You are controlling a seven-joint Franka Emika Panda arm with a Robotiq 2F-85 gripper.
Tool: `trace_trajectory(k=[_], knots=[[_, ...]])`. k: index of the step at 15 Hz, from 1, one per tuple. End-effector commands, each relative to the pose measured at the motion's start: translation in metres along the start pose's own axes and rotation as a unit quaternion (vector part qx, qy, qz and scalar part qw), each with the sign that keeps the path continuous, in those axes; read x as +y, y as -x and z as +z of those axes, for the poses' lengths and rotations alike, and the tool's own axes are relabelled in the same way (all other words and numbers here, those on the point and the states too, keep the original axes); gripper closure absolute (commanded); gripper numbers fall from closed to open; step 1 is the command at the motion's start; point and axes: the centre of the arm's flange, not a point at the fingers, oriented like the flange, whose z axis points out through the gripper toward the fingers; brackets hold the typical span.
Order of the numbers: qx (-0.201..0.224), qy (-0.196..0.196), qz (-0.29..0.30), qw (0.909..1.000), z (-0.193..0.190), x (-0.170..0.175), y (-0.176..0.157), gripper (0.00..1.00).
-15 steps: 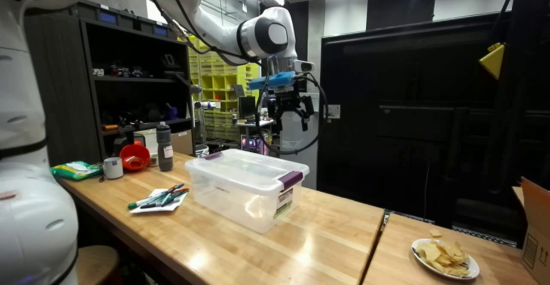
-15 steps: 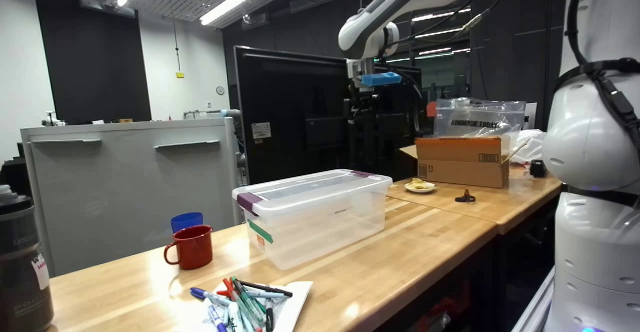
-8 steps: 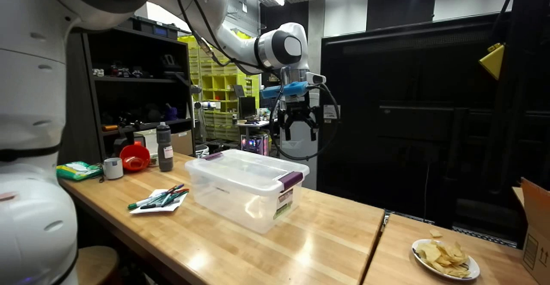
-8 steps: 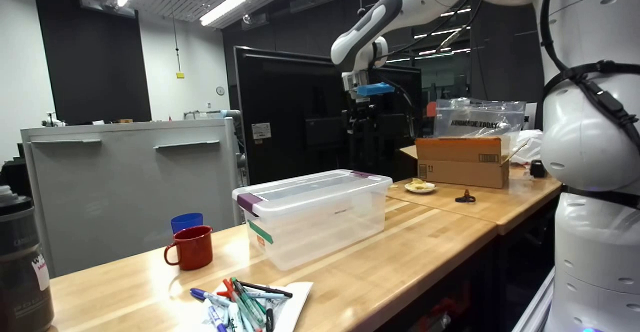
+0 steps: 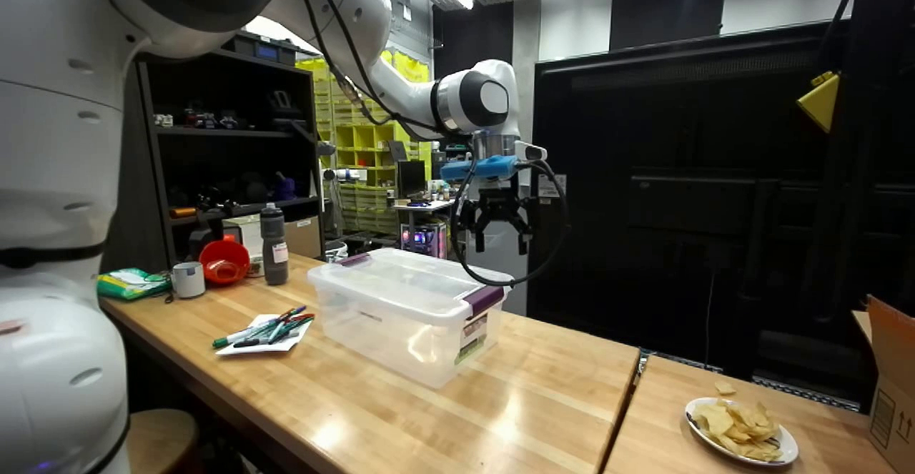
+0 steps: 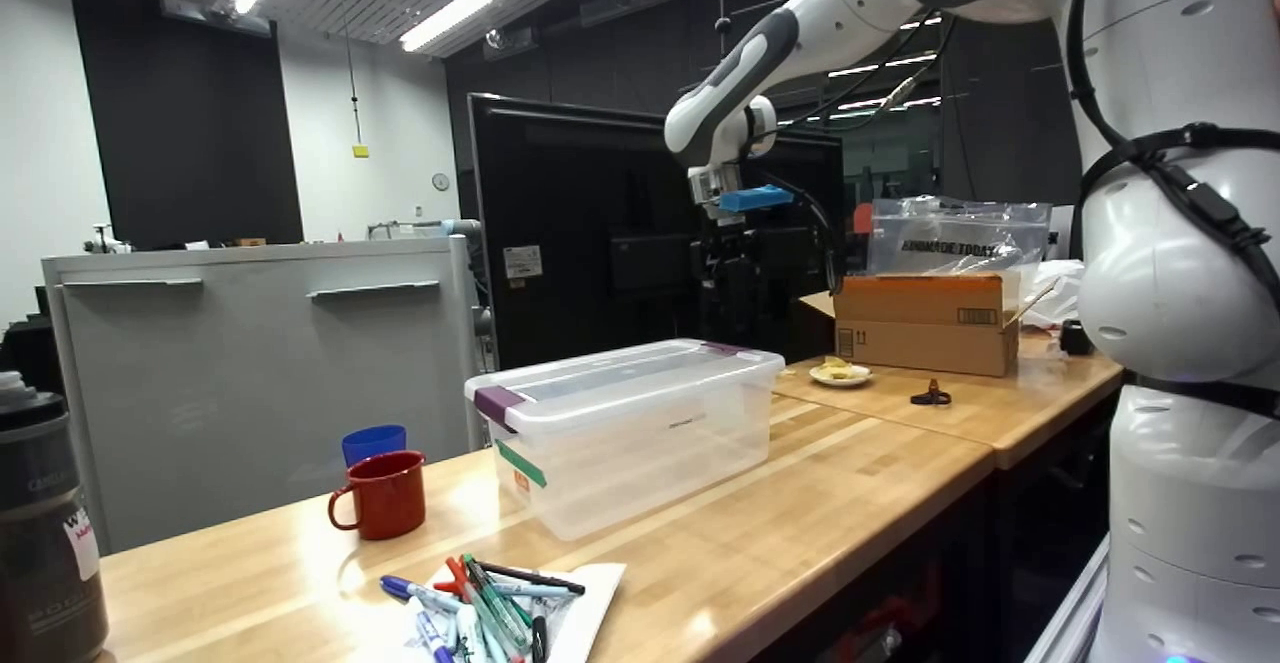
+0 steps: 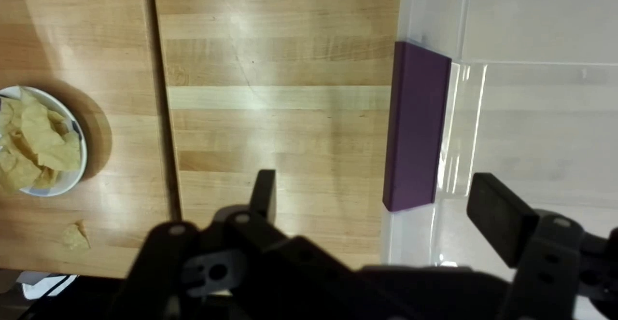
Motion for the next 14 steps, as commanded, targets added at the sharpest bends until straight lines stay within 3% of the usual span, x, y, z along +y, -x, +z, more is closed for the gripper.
trace_trajectory(k=[1,7,14], knots=[[0.001,-0.009,-0.005,0.9999,0.010,-0.003,0.020,0.00],[-0.003,-0.012,-0.004,0.9999,0.036,-0.010,0.043,0.00],[0.027,-0.039,-0.005,0.9989,0.031,-0.032,0.064,0.00]])
